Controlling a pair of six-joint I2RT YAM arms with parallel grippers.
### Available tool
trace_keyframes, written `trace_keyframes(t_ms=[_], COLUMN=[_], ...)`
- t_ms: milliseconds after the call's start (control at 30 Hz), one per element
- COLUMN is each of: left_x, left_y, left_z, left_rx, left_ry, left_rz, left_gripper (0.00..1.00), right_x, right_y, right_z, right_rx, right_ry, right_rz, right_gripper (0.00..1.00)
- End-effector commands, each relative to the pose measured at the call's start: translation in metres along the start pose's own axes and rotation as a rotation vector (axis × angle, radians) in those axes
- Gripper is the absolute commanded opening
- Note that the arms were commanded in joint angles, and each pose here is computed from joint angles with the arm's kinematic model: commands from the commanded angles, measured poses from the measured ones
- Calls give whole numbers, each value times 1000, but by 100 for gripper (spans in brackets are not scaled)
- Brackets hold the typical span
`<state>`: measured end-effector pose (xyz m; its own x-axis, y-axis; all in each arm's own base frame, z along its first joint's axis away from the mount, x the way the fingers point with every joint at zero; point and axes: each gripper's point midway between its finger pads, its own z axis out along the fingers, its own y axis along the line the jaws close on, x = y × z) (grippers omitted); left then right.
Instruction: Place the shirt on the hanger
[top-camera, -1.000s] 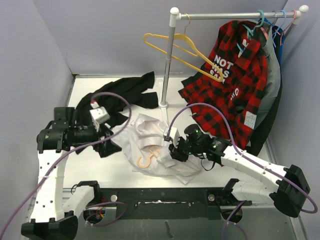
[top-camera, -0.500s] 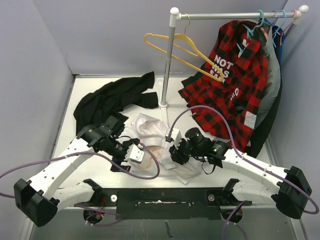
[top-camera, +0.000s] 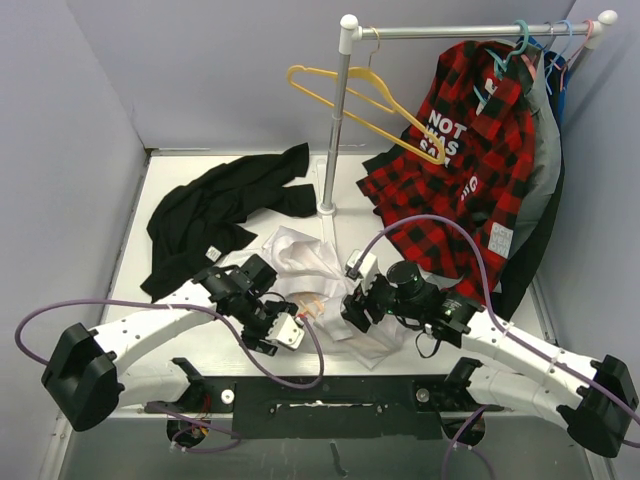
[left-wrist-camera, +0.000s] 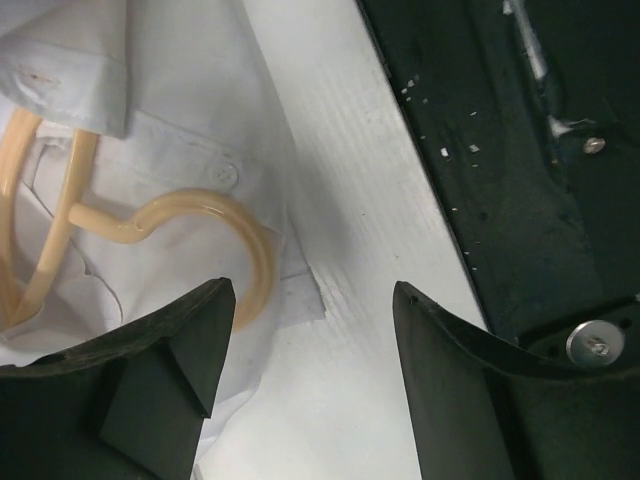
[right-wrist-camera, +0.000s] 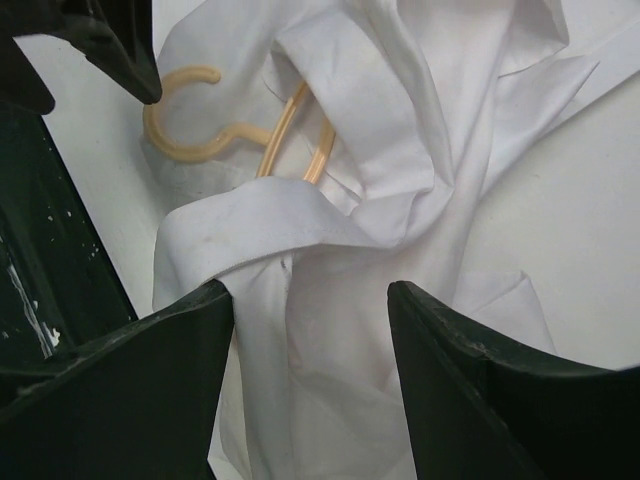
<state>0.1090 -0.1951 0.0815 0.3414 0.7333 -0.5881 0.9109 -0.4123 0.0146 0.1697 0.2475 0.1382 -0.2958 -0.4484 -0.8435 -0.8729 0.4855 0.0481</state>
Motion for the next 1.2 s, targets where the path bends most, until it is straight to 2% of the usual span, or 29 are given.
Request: trace_keyframes(t_ms=[0,267,500,633,767,833,900,967,1167], left_x=[5,1,8,7,4,2,3,5,-10], left_y=[37,59,48,48,52,53,53,52,39], left_z=[10,17,22,21,19,19,20,20,-4], left_rx=[-116,-140,-89,-84,-86,-85,-82,-75,14], left_ry=[34,55,75,86,86,87,95,106,123], left_rz=[74,84,76,78,86,87,90,101,129], left_gripper=[61,52,25,15,0,1,6,0,0], right_x=[-30,-25,-22,-22,-19,-20,-21,-22,-21], right_y=[-6,-4,-4,-5,-5,-5,-6,-6,-6], right_z=[-5,-3,-9,-6,-2,-1,-2,-3,-4], right_rx=[42,35,46,43,38,36,40,42,44], right_ry=[-113,-120,-129,-124,-105,-107,-113,-118,-117], right_rz=[-9,5,-3,-10,-16,-16,-18,-20,-23], right_gripper=[63,64,64,65,65,65,65,65,65])
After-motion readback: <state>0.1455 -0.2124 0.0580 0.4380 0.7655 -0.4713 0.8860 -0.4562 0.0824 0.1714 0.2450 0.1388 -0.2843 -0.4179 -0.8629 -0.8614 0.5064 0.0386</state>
